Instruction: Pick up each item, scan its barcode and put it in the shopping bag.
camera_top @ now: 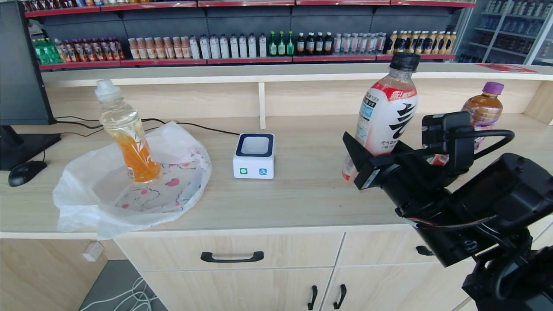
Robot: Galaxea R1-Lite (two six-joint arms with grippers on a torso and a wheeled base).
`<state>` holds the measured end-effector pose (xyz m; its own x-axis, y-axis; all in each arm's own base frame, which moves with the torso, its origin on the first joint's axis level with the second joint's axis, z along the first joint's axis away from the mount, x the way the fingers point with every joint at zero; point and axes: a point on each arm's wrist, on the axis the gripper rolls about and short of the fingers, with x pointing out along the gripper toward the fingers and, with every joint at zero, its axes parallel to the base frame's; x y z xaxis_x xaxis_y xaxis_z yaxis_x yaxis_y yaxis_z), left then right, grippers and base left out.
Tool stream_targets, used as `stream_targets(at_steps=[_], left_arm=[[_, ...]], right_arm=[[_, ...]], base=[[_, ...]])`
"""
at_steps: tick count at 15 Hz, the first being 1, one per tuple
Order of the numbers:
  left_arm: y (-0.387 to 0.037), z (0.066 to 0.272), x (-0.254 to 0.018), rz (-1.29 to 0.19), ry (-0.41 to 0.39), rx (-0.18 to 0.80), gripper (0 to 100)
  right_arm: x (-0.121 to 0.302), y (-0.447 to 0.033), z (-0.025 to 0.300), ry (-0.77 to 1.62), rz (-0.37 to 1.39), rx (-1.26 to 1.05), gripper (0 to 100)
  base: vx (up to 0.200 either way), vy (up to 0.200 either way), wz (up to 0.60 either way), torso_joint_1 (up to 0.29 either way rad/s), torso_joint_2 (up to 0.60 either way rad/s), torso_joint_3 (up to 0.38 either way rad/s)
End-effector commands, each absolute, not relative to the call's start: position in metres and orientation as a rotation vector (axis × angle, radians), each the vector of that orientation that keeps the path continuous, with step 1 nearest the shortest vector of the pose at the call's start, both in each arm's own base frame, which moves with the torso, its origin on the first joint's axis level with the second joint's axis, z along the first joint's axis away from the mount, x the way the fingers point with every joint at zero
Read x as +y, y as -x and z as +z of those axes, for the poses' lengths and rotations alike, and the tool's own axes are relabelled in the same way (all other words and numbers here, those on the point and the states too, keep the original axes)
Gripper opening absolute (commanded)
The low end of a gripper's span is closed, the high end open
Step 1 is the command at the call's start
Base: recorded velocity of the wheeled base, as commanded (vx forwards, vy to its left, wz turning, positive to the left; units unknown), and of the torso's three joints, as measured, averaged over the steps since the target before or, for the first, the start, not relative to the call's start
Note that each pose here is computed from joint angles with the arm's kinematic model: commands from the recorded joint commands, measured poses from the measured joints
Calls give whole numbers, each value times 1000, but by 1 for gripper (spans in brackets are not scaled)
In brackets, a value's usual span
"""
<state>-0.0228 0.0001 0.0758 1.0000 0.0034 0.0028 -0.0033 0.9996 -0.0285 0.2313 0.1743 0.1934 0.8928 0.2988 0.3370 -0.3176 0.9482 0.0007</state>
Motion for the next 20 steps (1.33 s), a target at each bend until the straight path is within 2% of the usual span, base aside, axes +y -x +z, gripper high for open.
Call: stream_targets(at_steps=[1,12,17,20], left_arm=[[23,76,0,3,29,-2,100],[23,76,0,3,32,-3,100],[23,76,0,3,31,-3,100],[23,76,0,3,31,-3,100]], right_arm=[[173,-230,194,-57,319,-343,0],[169,-224,196,-58,321,-345,0],[175,-232,209,-88,325,-398,0],[166,-240,203,-8,330,-396,0]], base=[[0,200,0,12,2,7],[0,200,0,4,2,3],[0,0,0,0,0,0],[0,0,0,0,0,0]])
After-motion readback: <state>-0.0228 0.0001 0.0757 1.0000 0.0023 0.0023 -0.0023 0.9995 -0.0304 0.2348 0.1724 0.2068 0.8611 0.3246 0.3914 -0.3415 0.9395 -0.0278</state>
